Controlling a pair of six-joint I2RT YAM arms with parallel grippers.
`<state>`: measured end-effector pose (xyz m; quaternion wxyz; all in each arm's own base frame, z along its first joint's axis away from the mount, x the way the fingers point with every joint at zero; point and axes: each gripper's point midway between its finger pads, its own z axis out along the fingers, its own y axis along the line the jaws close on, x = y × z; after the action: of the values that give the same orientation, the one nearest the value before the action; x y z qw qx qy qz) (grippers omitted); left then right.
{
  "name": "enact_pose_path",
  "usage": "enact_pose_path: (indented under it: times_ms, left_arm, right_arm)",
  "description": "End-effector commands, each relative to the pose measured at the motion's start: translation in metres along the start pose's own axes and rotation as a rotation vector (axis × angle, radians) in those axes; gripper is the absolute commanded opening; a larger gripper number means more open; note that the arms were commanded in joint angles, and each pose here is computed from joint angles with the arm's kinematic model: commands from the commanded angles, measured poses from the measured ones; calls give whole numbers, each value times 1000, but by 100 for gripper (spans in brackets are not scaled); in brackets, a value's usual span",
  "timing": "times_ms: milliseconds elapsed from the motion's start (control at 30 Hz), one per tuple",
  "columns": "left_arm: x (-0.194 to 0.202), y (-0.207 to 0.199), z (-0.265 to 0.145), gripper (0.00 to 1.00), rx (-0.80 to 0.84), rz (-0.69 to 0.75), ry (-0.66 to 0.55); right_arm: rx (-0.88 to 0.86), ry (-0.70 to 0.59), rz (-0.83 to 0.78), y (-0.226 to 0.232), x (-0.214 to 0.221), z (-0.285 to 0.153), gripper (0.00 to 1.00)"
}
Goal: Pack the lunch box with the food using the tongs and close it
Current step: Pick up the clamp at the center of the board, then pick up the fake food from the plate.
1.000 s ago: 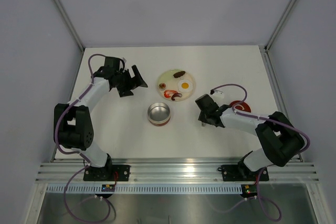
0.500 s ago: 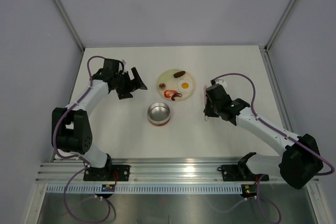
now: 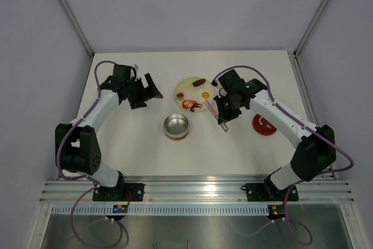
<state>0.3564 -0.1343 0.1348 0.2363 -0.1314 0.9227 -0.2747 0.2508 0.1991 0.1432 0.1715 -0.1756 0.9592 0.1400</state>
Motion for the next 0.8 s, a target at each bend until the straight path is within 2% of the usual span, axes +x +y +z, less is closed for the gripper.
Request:
enact_pose_path:
  times_ms: [0,167,767]
  left_arm:
    - [-13,-15,-17,99,37,56,-69]
    - [-17,-15,-23,99,26,60,-97]
    - [-16,-12,-22,99,12,41,-98]
  right_arm:
    - [15,73,-105,-4,1,-20,9]
    - [93,84,-150,-16,-15,-20,11]
    - [77,145,-249,-19,-48,28,21]
